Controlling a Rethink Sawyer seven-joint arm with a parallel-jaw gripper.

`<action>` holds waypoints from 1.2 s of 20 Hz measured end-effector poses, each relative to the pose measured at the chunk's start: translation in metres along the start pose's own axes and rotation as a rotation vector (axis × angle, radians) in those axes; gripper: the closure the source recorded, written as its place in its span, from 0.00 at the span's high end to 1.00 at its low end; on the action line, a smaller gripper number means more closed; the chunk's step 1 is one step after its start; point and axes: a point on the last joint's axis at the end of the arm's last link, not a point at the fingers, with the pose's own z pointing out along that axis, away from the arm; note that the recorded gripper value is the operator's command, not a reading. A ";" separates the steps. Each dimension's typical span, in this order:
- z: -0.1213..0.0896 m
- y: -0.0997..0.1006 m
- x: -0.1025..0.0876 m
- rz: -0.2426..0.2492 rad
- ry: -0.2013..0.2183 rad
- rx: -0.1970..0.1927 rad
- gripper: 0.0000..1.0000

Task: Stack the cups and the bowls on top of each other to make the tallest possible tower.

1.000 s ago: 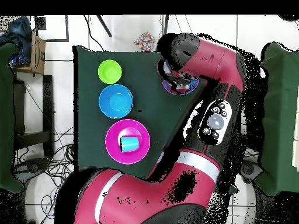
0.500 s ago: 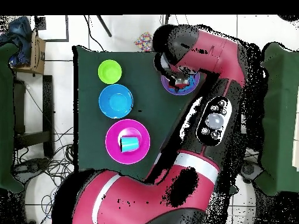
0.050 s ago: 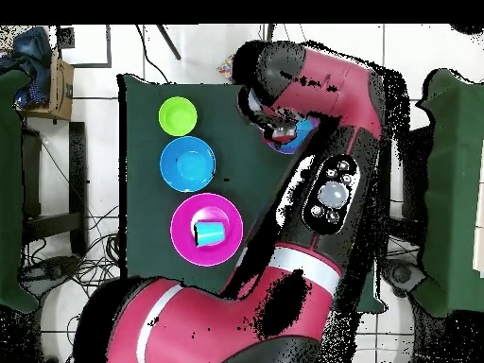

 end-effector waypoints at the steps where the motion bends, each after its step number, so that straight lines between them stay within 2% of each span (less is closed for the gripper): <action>1: 0.000 0.000 0.003 -0.004 -0.001 0.000 1.00; 10: -0.004 0.003 0.029 -0.035 -0.010 -0.003 1.00; 14: -0.004 0.005 0.048 -0.055 -0.014 -0.002 1.00; 24: -0.011 0.009 0.078 -0.073 0.000 -0.015 1.00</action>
